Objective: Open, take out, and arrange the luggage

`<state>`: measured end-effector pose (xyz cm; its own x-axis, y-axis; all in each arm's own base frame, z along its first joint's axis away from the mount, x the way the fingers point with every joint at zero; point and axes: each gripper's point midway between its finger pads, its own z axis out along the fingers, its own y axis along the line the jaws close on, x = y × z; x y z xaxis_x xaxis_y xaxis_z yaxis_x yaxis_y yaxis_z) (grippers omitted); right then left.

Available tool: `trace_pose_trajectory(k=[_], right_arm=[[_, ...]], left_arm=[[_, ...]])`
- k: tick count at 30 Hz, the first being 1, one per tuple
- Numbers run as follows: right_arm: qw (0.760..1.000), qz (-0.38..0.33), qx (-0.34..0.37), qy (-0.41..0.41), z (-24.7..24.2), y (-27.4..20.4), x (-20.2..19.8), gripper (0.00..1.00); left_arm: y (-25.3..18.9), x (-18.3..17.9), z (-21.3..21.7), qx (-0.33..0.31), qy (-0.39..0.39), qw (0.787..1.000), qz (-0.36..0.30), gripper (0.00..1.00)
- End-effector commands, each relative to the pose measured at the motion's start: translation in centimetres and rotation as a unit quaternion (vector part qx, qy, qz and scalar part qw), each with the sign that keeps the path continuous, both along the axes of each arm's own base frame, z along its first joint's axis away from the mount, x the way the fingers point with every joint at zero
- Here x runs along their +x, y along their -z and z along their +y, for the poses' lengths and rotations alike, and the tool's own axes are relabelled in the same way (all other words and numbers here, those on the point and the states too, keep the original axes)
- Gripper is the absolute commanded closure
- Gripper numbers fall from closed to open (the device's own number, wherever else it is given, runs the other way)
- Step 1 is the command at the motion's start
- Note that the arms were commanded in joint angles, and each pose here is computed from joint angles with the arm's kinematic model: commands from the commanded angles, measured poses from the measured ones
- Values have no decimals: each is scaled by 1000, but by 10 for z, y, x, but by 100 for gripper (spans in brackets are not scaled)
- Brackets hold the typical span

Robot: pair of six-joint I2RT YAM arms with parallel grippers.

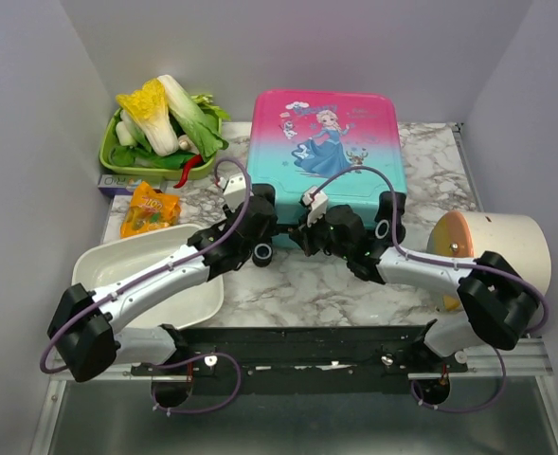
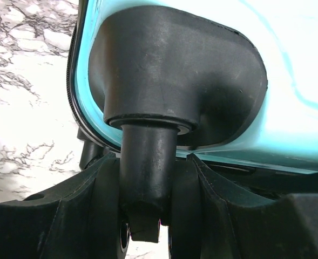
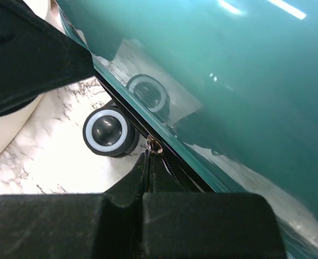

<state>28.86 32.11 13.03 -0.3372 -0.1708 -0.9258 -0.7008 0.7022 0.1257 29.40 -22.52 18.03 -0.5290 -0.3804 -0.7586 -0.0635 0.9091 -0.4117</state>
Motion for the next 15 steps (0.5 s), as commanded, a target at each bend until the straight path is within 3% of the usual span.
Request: trace_pose_trajectory(k=[1,7,11,15], right_arm=[[989,-87,114,-27,26,-102,21,99],[992,-78,96,22,-15,-99,49,99],[991,-86,89,44,-43,-96,47,99],[992,-83,89,26,-50,-91,31,99]], left_arm=[[-4,-33,-52,-51,57,997,12,100],[-8,-57,-90,-44,63,997,8,100],[-12,-71,-109,-80,81,993,10,100],[-25,-84,-125,-72,110,991,-4,100]])
